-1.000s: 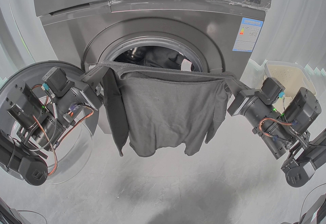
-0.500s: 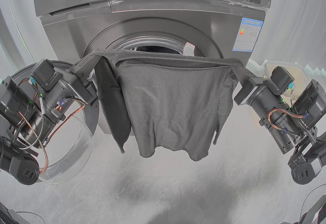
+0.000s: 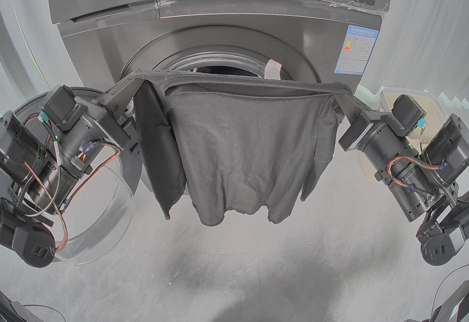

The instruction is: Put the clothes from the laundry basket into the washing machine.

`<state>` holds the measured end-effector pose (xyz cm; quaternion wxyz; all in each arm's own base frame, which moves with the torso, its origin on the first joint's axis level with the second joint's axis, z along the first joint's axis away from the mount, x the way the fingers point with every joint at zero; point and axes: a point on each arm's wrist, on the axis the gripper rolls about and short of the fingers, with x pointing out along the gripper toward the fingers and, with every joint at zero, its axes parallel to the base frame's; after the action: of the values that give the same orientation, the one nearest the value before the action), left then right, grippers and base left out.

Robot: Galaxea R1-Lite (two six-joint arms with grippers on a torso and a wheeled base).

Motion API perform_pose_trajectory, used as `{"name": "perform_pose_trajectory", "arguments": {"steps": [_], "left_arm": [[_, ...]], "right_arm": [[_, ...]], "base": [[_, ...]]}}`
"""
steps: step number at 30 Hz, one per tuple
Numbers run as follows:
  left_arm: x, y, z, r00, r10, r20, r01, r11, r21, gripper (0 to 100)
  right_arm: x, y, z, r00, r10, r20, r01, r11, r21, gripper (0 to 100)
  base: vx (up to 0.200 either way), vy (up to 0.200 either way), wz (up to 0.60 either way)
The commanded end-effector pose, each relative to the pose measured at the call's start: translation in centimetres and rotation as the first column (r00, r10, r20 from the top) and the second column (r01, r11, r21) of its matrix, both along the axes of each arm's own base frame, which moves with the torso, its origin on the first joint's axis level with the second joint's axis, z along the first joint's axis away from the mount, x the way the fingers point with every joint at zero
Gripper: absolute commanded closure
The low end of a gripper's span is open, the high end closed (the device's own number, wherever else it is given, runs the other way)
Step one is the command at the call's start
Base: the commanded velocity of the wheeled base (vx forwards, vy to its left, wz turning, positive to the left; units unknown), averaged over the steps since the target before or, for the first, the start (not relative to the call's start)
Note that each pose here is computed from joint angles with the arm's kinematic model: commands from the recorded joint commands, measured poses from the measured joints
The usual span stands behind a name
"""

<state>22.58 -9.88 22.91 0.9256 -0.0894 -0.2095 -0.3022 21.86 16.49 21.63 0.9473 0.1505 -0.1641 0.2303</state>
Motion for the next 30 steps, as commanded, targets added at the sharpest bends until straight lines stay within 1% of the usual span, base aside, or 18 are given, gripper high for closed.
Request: {"name": "perform_pose_trajectory", "arguments": {"steps": [1, 3, 8, 10, 15, 18, 20, 23, 26, 30], "left_arm": [[0.1, -0.1, -0.3, 1.000, -0.001, -0.012, 0.001, 1.000, 0.005, 100], [0.3, -0.1, -0.6, 1.000, -0.001, -0.022, 0.001, 1.000, 0.009, 100], [0.7, -0.5, -2.0, 0.997, -0.004, -0.071, 0.006, 1.000, 0.030, 100], [1.1, -0.8, -3.2, 0.993, -0.005, -0.114, 0.011, 0.999, 0.048, 100], [1.7, -1.5, -5.0, 0.985, -0.011, -0.174, 0.025, 0.997, 0.078, 100], [2.0, -2.3, -5.0, 0.985, -0.030, -0.168, 0.045, 0.996, 0.082, 100], [1.9, -3.3, -4.5, 0.987, -0.064, -0.148, 0.075, 0.995, 0.068, 100], [1.7, -4.2, -4.1, 0.987, -0.094, -0.134, 0.103, 0.993, 0.058, 100], [1.5, -4.6, -3.8, 0.986, -0.109, -0.125, 0.117, 0.992, 0.055, 100], [1.7, -4.8, -3.3, 0.988, -0.114, -0.104, 0.119, 0.992, 0.046, 100]], "right_arm": [[0.1, 0.1, -0.2, 1.000, 0.000, -0.006, 0.000, 1.000, -0.004, 100], [0.1, 0.1, -0.3, 1.000, 0.000, -0.010, 0.000, 1.000, -0.007, 100], [0.2, 0.1, -0.6, 1.000, 0.001, -0.019, -0.001, 1.000, -0.012, 100], [0.4, 0.2, -1.1, 0.999, -0.003, -0.038, 0.002, 1.000, -0.018, 100], [0.9, 0.3, -3.2, 0.995, -0.014, -0.102, 0.008, 0.998, -0.063, 100], [1.1, 0.4, -4.2, 0.991, -0.013, -0.130, 0.002, 0.997, -0.084, 100], [1.0, 0.7, -4.7, 0.989, -0.009, -0.147, -0.004, 0.996, -0.088, 100], [1.0, 0.7, -5.2, 0.986, -0.009, -0.165, -0.007, 0.995, -0.097, 100], [1.3, 0.7, -5.4, 0.986, -0.008, -0.168, -0.009, 0.995, -0.099, 100], [1.2, 1.7, -6.0, 0.983, 0.020, -0.181, -0.040, 0.993, -0.109, 100]], "base": [[0.000, 0.000, 0.00], [0.000, 0.000, 0.00], [0.000, 0.000, 0.00], [0.000, 0.000, 0.00], [0.000, 0.000, 0.00], [0.000, 0.000, 0.00], [0.000, 0.000, 0.00], [0.000, 0.000, 0.00], [0.000, 0.000, 0.00], [0.000, 0.000, 0.00]]}}
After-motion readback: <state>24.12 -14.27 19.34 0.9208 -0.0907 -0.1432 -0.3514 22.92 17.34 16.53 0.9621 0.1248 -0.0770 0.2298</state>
